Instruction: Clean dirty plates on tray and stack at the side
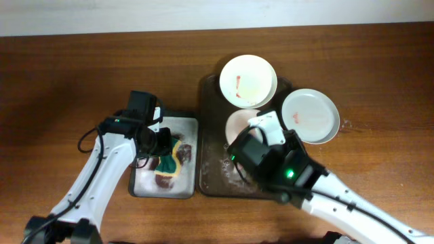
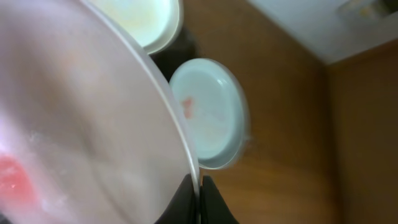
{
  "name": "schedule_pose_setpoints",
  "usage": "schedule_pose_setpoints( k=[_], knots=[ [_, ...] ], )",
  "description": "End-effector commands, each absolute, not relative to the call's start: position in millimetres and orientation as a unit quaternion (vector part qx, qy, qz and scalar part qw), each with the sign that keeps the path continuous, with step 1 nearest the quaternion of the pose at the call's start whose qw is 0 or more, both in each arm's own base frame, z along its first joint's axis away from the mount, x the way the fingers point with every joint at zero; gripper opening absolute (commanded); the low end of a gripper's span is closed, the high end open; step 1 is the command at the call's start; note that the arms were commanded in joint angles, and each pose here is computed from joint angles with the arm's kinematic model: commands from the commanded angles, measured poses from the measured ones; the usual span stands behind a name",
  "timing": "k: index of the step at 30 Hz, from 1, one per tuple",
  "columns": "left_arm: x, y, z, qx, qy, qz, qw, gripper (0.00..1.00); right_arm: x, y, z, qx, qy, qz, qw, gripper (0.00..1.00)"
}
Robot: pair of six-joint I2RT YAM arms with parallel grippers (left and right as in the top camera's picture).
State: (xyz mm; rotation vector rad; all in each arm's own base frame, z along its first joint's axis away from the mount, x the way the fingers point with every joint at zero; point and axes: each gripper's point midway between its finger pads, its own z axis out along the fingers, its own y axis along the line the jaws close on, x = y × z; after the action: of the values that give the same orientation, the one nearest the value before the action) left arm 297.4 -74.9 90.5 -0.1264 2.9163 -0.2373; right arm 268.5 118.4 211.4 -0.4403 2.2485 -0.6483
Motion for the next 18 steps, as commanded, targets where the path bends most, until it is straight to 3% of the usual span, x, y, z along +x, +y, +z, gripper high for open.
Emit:
schedule_pose_setpoints(
  k=[1,3,4,18],
  knots=[
    [299.3,-76.1,122.9,-0.039,0.982,-0.100,0.158,0.66,267.9,125.9,255.2,-0.168,0.832,-0.291,0.441,0.04],
    [299.8,-76.0,132.8,-0.038,0.978,-0.104,0.176,0.93,265.3,131.3,259.4,-0.175,0.826,-0.291,0.450,0.04],
    [300.8,-76.2,136.7,-0.037,0.976,-0.105,0.184,1.00,264.5,133.0,261.9,-0.176,0.822,-0.292,0.455,0.04],
    [301.8,-76.6,140.3,-0.037,0.975,-0.107,0.192,1.00,268.0,122.7,288.9,-0.145,0.790,-0.335,0.492,0.04]
  ],
)
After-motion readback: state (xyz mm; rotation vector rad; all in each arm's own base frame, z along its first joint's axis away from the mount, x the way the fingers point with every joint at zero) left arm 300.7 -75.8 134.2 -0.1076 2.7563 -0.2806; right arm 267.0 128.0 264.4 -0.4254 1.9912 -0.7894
